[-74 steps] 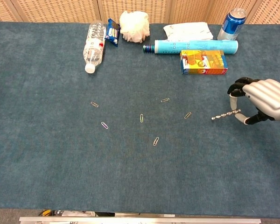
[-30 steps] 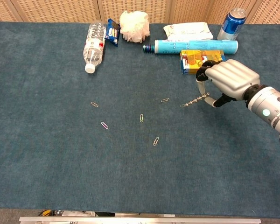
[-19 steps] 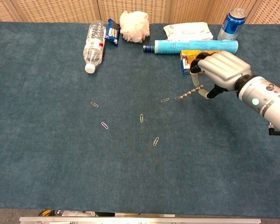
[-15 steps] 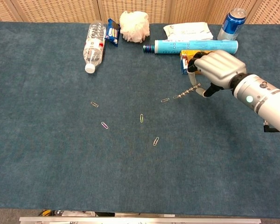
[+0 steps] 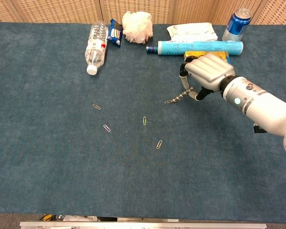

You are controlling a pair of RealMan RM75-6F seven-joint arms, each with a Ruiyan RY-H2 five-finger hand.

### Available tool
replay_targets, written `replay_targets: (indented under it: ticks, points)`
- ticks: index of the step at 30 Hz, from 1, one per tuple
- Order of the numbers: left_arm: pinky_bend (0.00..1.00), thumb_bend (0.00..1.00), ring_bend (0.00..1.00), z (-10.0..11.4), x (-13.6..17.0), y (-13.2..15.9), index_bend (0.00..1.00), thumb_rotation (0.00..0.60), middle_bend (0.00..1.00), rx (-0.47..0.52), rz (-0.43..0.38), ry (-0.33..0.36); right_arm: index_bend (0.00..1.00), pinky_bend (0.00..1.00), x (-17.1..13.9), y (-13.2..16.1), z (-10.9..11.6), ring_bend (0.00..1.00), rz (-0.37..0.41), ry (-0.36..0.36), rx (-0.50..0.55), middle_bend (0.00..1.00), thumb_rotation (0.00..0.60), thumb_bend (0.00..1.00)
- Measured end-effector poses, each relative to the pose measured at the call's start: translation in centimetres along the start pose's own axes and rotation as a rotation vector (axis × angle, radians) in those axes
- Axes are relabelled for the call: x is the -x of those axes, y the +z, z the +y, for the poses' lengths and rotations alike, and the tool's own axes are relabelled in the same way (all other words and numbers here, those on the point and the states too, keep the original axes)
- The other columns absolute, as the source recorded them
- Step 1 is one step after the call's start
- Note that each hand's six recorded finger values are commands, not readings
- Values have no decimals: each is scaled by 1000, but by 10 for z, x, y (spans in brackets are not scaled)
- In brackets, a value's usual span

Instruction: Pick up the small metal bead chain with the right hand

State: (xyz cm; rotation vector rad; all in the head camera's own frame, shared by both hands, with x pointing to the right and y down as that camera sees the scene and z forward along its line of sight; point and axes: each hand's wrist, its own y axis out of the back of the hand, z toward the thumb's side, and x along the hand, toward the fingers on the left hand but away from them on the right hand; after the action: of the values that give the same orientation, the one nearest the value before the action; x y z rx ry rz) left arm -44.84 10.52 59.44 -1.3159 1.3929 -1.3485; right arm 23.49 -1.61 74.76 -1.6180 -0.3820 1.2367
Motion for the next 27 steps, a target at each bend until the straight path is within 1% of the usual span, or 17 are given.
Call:
replay_targets:
  ticks: [7, 15, 26, 27]
  points:
    - [293, 0, 224, 1, 1, 0, 255, 600, 158, 3, -1, 3, 587, 248, 0, 0, 1, 132, 0, -6, 0, 286, 600, 323]
    - [298, 0, 224, -1, 0, -1, 256, 600, 158, -7, 3, -4, 587, 248, -18, -19, 5, 132, -37, -27, -7, 286, 600, 322]
    - [299, 0, 224, -7, -2, 2, 256, 600, 158, -26, 0, -20, 586, 248, -42, -43, -18, 132, -82, 13, 6, 286, 600, 315]
    - [299, 0, 224, -8, -3, 2, 256, 600, 158, -27, 0, -21, 573, 248, -43, -45, -19, 132, -88, 15, 8, 286, 600, 310]
